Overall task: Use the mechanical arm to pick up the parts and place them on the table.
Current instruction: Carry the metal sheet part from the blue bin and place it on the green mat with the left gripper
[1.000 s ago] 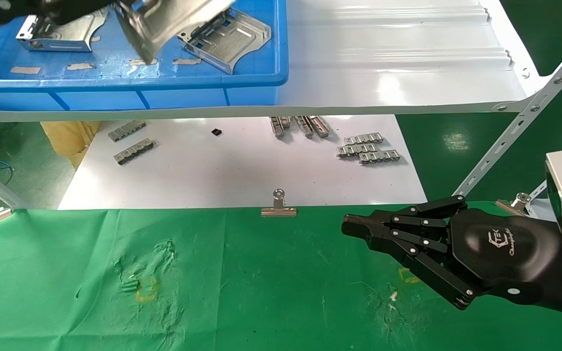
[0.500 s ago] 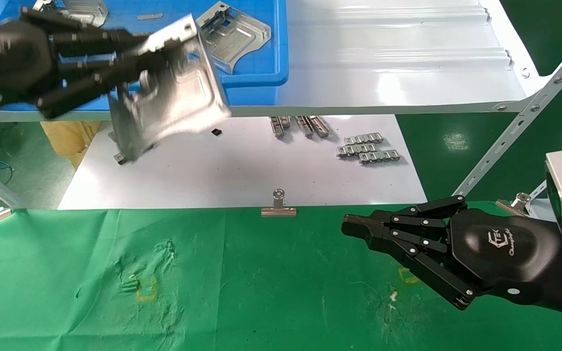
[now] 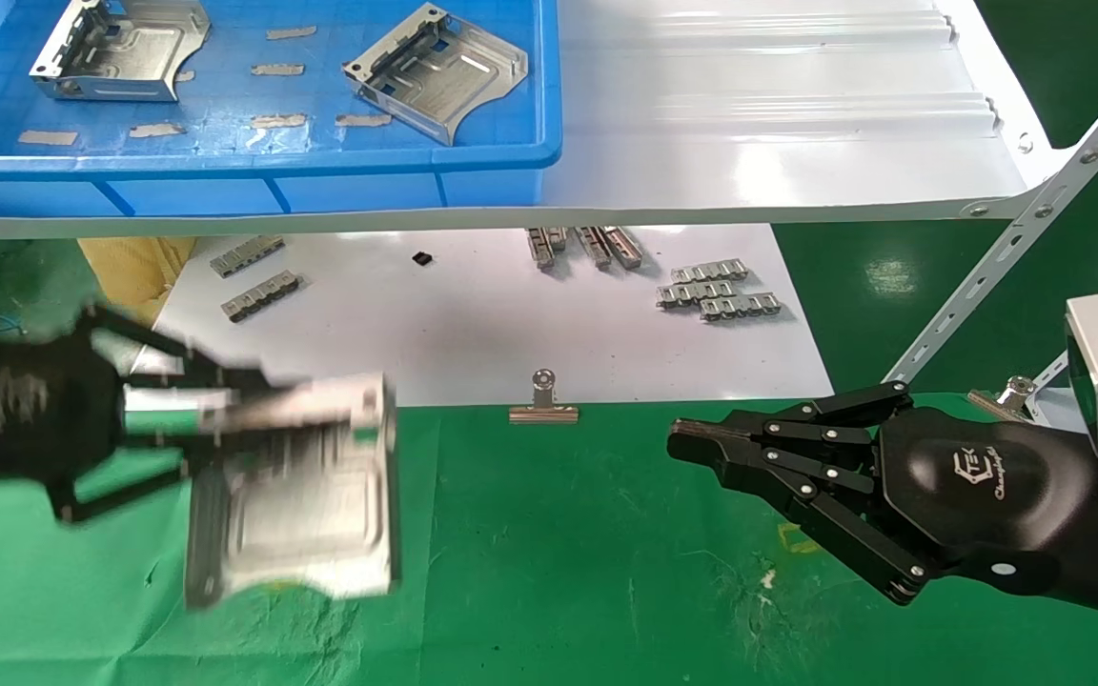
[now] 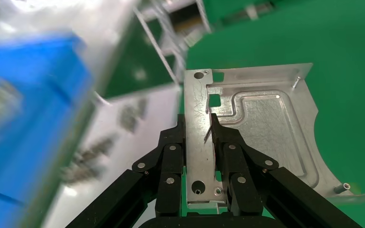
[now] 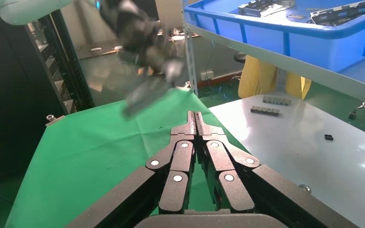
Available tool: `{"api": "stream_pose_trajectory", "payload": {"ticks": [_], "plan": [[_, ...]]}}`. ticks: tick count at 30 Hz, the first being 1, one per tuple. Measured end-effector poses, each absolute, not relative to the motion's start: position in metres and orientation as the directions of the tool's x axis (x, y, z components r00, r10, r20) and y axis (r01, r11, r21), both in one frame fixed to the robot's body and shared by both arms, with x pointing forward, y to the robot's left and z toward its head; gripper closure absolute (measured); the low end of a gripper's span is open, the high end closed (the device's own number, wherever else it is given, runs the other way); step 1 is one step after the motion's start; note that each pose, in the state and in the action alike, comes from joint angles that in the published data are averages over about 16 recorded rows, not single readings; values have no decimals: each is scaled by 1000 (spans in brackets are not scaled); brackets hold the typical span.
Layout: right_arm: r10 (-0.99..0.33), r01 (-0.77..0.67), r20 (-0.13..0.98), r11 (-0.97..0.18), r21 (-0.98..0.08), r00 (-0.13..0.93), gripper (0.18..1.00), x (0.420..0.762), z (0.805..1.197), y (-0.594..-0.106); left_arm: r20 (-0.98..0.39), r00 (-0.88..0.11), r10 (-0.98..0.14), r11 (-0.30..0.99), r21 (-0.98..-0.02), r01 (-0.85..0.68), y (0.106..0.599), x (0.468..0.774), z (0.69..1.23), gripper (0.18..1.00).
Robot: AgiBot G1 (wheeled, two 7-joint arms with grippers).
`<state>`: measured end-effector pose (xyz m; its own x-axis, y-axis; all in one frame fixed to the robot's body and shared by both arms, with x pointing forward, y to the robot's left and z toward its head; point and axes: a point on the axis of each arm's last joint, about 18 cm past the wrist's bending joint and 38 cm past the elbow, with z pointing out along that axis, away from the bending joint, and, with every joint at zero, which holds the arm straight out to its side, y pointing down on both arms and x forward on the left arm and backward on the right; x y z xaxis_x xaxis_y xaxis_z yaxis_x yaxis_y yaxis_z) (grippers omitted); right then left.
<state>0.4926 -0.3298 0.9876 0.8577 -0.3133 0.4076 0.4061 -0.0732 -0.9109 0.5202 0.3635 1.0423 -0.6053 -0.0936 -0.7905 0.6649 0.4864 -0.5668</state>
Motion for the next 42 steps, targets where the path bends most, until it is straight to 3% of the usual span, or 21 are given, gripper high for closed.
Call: {"api": "stream_pose_trajectory", "payload": {"ticks": [12, 42], "plan": [[-313, 406, 408, -73, -911, 858, 988, 493, 988, -330, -737, -673, 60, 636, -491, 595, 377, 540, 969, 913], [-313, 406, 408, -73, -911, 858, 988, 493, 988, -330, -770, -637, -37, 766, -431, 477, 398, 609, 926, 913]]}}
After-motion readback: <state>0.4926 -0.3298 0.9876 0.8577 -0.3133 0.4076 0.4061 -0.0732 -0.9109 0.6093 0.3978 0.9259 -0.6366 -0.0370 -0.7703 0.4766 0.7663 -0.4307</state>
